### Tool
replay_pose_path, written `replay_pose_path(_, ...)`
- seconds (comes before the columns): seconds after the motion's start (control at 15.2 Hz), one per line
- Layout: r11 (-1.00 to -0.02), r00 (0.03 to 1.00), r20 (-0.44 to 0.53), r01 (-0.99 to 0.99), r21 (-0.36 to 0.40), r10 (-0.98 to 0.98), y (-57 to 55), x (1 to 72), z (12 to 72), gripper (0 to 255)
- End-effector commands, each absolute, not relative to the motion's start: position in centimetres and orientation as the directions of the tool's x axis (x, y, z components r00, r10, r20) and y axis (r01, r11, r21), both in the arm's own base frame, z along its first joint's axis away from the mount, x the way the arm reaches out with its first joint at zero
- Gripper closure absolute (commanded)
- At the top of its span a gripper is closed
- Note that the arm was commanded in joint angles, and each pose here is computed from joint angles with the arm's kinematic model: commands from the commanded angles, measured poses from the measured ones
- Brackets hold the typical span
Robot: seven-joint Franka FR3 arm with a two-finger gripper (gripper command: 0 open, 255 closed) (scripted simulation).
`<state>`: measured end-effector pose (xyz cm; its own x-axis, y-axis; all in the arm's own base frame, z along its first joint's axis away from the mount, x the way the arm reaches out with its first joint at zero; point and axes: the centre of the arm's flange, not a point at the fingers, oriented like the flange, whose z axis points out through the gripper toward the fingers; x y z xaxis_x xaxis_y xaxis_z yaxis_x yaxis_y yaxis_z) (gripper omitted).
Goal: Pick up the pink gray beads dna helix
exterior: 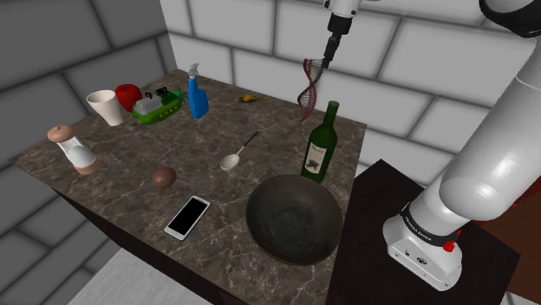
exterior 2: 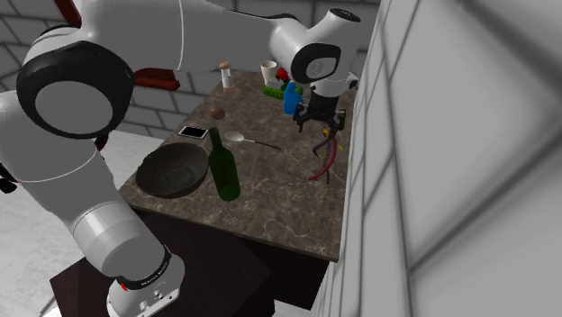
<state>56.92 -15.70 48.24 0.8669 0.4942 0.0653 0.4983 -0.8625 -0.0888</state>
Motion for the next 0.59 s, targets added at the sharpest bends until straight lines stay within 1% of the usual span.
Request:
replay_pose_path(0.0, -0.835, 0.839, 0.086, 0.544, -0.085, 0.538, -16.3, 59.5, 48.3, 0)
replay_pose_path(0.2, -0.793, 0.796, 0.115, 0.604, -0.077, 0.595, -16.5, 63.2, 48.1, 0)
replay_pose_path(0.53, -0.791, 0.793, 0.116, 0.607, -0.077, 0.597, -16.5, 63.4, 46.0, 0)
